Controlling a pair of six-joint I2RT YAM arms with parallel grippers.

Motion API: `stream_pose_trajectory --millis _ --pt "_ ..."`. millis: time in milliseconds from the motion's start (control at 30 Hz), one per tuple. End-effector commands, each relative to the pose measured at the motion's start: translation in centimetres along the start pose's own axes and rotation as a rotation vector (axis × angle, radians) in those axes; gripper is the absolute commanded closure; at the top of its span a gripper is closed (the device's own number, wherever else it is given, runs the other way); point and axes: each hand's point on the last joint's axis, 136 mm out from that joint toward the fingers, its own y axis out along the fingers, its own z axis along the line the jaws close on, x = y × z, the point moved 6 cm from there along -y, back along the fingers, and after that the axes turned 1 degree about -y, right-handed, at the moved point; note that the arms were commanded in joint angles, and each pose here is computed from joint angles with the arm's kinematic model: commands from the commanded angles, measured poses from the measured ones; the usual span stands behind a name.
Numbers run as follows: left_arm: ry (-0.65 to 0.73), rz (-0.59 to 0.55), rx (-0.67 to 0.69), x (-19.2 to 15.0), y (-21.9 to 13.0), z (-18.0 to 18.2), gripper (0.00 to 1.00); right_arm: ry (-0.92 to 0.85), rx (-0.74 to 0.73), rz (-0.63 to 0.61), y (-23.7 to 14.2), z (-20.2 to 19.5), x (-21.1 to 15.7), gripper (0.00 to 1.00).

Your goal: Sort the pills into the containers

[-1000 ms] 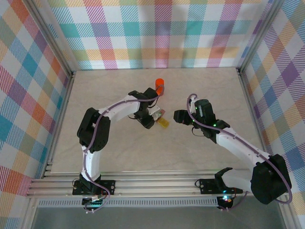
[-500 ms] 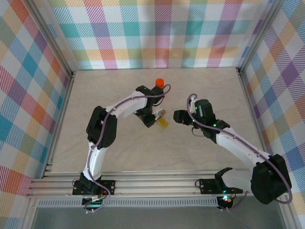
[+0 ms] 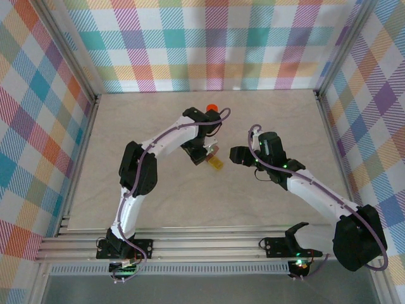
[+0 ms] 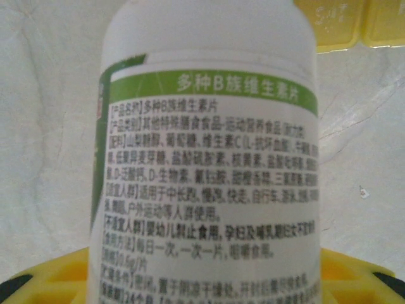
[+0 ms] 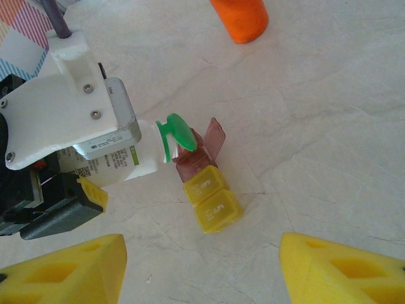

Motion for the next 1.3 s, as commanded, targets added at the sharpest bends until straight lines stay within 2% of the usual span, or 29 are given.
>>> stream_pose_trajectory --millis 0,400,833,1267 --pt "0.071 0.071 0.038 -0.5 -0.1 -0.6 1.00 -0.007 0.026 -0.016 0.0 0.2 0.2 0.33" --pt "0.115 0.099 0.121 0.4 0.4 -0.3 1.00 -0.004 0.035 -0.001 0.3 0.2 0.0 0.33" --pt "0.281 0.156 0.236 1.0 1.3 -1.8 1.00 -0.002 0.042 0.008 0.5 0.3 0.0 0.33" --pt "0.321 0.146 0.327 0.3 -0.7 -1.7 1.00 0.004 0.049 0.016 0.7 0.3 -0.1 0.33"
